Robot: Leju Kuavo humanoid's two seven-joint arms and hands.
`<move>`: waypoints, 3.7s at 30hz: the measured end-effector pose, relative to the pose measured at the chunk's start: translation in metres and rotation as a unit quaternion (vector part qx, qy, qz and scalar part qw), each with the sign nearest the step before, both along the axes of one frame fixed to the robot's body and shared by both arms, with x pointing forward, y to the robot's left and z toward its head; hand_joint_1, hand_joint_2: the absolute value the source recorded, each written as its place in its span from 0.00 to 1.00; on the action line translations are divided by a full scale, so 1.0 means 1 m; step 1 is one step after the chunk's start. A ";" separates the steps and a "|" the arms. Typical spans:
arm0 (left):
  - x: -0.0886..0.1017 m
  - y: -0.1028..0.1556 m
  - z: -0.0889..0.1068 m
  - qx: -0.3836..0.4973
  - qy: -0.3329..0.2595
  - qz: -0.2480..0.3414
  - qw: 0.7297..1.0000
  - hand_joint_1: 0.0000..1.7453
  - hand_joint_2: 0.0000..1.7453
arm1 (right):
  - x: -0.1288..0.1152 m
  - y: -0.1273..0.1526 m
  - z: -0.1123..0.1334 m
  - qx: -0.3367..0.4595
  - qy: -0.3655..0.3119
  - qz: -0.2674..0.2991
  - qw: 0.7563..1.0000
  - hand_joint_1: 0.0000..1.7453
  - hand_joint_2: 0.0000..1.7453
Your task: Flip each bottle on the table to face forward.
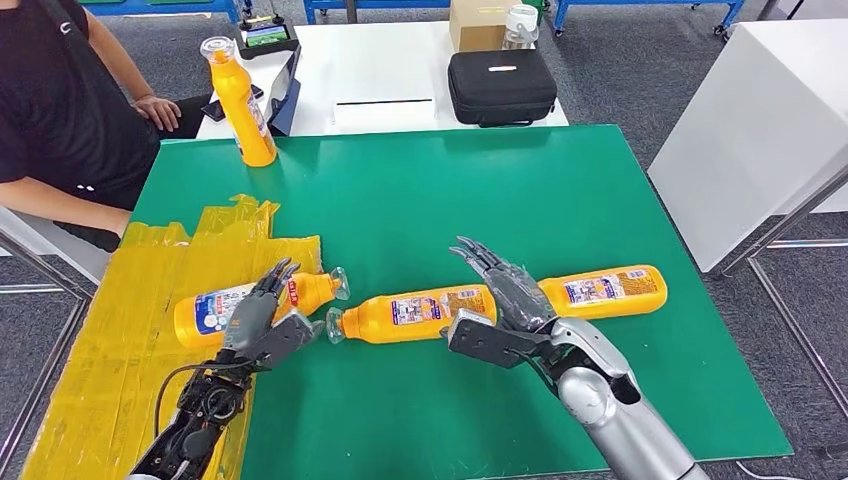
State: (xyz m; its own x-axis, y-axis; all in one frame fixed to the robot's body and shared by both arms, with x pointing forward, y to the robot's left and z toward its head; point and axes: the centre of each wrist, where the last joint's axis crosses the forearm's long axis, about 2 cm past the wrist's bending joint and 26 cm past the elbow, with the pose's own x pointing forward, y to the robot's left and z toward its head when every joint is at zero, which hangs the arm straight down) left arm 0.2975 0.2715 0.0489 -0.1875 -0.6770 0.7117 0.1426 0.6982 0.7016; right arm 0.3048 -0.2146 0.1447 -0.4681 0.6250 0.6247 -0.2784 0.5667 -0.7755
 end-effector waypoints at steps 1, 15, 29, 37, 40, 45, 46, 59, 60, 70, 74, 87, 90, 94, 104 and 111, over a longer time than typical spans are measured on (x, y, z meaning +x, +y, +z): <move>0.000 0.001 0.001 -0.016 -0.002 -0.001 1.000 0.00 0.00 | 0.000 0.000 -0.001 -0.003 0.003 0.001 1.000 0.00 0.00; -0.013 0.018 0.019 -0.264 -0.060 0.030 0.962 0.00 0.00 | 0.004 0.001 -0.017 -0.051 0.043 0.008 0.998 0.00 0.00; -0.007 0.019 0.062 -0.441 -0.174 0.073 0.877 0.00 0.00 | 0.024 -0.004 -0.036 -0.123 0.092 0.000 0.988 0.00 0.00; 0.000 0.003 0.080 -0.468 -0.202 0.047 0.859 0.00 0.00 | 0.062 0.006 -0.030 -0.175 0.102 -0.001 0.979 0.00 1.00; 0.004 -0.003 0.085 -0.475 -0.204 0.037 0.855 0.00 0.00 | 0.069 0.015 -0.032 -0.200 0.109 0.002 0.974 0.00 1.00; 0.009 -0.011 0.091 -0.487 -0.204 0.019 0.849 0.00 0.00 | 0.073 0.030 -0.037 -0.233 0.110 0.007 0.966 0.00 1.00; 0.010 -0.013 0.092 -0.489 -0.204 0.016 0.848 0.00 0.00 | 0.074 0.033 -0.038 -0.238 0.110 0.008 0.965 0.00 1.00; 0.018 -0.023 0.099 -0.504 -0.203 -0.004 0.839 0.00 0.00 | 0.076 0.061 -0.037 -0.279 0.113 0.050 0.952 0.00 1.00; 0.019 -0.023 0.099 -0.505 -0.203 -0.004 0.839 0.00 0.00 | 0.076 0.062 -0.037 -0.283 0.114 0.054 0.951 0.00 1.00; 0.022 -0.024 0.100 -0.517 -0.202 0.000 0.832 0.00 0.00 | 0.070 0.072 -0.046 -0.367 0.117 0.085 0.919 1.00 1.00; 0.022 -0.025 0.100 -0.519 -0.202 0.000 0.831 0.00 0.00 | 0.068 0.071 -0.050 -0.383 0.120 0.088 0.912 1.00 1.00; 0.022 -0.026 0.100 -0.521 -0.201 0.001 0.829 0.00 0.00 | 0.066 0.061 -0.057 -0.390 0.137 0.083 0.907 1.00 1.00; 0.022 -0.026 0.100 -0.527 -0.193 0.001 0.828 0.00 0.00 | 0.067 0.057 -0.057 -0.368 0.143 0.066 0.917 1.00 1.00; 0.018 -0.023 0.095 -0.536 -0.174 0.004 0.826 0.00 0.25 | 0.071 0.044 -0.053 -0.256 0.138 0.017 0.957 1.00 1.00; 0.005 -0.009 0.079 -0.575 -0.125 0.026 0.808 0.00 1.00 | 0.072 0.011 -0.013 0.022 0.077 -0.020 0.997 1.00 1.00; -0.004 -0.008 0.070 -0.584 -0.111 0.033 0.804 0.00 1.00 | 0.062 -0.003 -0.003 0.062 0.051 -0.030 0.996 1.00 1.00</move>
State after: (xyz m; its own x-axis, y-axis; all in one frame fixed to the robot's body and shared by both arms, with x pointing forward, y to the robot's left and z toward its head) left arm 0.2940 0.2635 0.1194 -0.3883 0.4146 0.8230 0.0405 0.8999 -0.4342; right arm 0.3668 -0.2177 0.1420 -0.3620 0.5647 0.7417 -0.3158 0.6743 -0.6675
